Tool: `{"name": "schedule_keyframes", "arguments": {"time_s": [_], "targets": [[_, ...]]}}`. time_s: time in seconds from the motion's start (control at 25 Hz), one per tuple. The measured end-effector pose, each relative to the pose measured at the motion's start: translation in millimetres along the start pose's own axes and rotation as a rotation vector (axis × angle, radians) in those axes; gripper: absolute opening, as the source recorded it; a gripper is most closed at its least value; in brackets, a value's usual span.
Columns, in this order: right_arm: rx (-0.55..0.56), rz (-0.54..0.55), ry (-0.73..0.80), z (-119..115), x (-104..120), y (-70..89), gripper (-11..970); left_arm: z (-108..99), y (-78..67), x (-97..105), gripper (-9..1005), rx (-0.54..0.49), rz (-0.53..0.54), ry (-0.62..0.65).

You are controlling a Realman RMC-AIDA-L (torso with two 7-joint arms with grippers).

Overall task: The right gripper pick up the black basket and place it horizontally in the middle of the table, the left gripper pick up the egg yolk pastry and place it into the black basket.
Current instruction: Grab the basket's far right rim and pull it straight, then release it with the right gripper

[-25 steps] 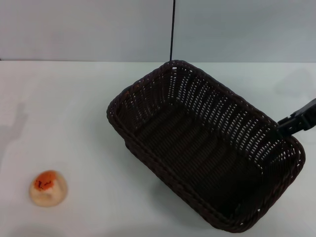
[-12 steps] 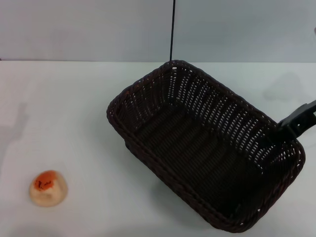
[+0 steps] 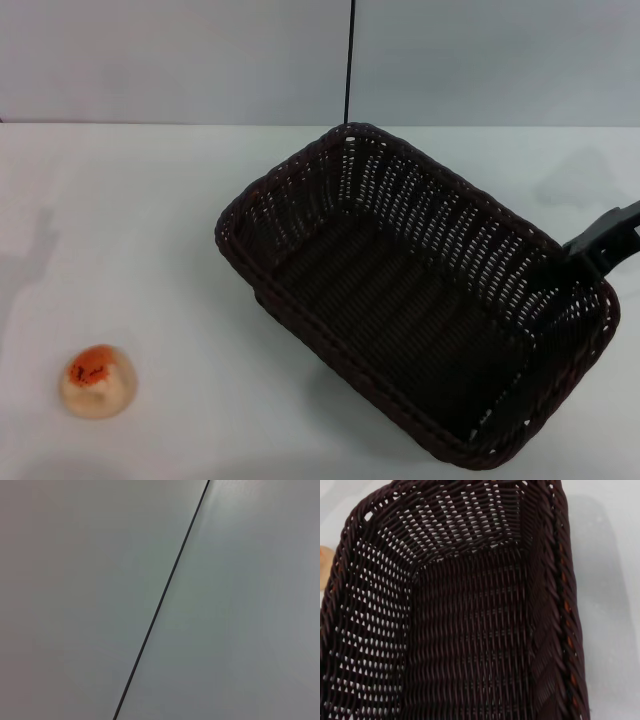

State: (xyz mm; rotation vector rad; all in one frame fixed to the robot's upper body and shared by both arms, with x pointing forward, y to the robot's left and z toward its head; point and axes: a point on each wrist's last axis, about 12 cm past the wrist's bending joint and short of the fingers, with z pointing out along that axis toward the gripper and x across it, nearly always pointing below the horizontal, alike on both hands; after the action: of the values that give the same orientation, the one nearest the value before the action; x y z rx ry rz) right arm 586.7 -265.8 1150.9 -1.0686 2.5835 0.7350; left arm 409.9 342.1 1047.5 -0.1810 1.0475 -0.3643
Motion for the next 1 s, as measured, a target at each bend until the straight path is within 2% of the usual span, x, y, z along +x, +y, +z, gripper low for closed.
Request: {"name": "schedule_keyframes", "arguments": {"time_s": [0.2, 0.48, 0.72, 1.0], "targets": [[-0.046, -0.014, -0.096, -6, 1, 1.8, 165, 0, 0.1, 0, 843, -0.001, 0.000, 0.001], [-0.126, -0.067, -0.282, -29, 7, 0.0, 168, 1, 0.4, 0, 842, -0.003, -0.009, -0.002], [-0.200, -0.225, -0.438, -44, 16, -0.8, 173, 3, -0.5, 1, 842, 0.001, -0.014, -0.007], [-0.166, -0.384, -0.458, -64, 8, -0.3, 178, 4, -1.2, 1, 842, 0.005, -0.019, -0.009]]}}
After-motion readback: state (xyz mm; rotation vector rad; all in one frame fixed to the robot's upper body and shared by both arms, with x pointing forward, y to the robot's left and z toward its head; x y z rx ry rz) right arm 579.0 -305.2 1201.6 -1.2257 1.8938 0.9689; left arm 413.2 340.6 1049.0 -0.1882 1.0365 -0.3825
